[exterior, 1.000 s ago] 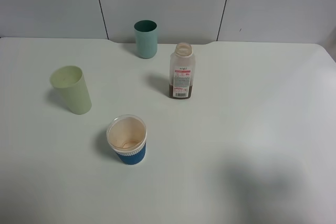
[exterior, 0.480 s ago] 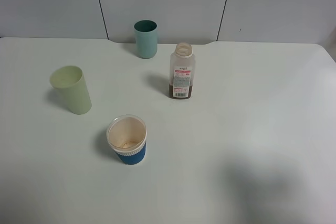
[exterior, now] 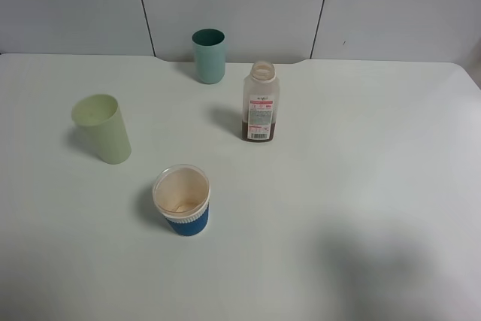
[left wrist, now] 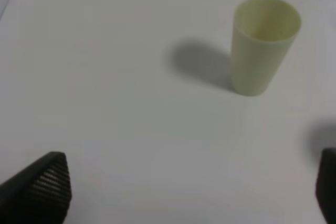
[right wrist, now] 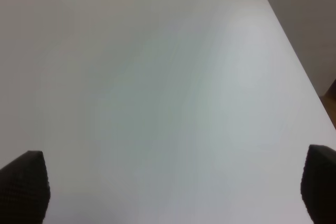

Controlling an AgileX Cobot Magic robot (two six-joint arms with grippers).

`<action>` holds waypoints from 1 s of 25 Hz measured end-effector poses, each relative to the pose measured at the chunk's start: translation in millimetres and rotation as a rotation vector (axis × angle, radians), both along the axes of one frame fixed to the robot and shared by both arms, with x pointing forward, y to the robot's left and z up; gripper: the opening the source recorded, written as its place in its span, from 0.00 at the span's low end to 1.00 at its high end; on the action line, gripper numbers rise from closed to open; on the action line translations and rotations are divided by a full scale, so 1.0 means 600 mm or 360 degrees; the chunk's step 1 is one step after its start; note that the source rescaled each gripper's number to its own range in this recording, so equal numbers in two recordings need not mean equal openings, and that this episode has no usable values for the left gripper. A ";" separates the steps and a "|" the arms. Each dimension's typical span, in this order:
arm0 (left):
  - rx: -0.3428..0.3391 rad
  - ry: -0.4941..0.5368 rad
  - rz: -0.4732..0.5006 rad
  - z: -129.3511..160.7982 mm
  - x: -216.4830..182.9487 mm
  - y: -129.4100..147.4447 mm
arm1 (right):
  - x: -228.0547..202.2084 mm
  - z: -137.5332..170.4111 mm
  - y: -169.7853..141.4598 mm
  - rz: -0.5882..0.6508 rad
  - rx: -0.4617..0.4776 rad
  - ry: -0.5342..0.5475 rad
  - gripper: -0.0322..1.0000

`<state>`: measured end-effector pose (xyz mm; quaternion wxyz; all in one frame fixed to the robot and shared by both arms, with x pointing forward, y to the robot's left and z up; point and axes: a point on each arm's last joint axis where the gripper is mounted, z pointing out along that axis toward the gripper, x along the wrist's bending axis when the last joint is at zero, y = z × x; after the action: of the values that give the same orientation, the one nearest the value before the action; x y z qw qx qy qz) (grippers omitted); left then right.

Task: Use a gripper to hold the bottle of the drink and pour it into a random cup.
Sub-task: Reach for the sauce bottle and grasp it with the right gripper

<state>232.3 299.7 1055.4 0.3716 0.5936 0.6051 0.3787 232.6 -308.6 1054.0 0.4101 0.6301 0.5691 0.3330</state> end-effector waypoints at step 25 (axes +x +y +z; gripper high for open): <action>0.0000 0.0000 0.0000 0.000 0.000 0.000 | 0.000 0.000 0.000 0.0008 0.0000 0.0000 0.94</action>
<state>232.3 299.7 1055.4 0.3716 0.5936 0.6051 0.3787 232.6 -308.6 1054.0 0.4092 0.6287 0.5707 0.3341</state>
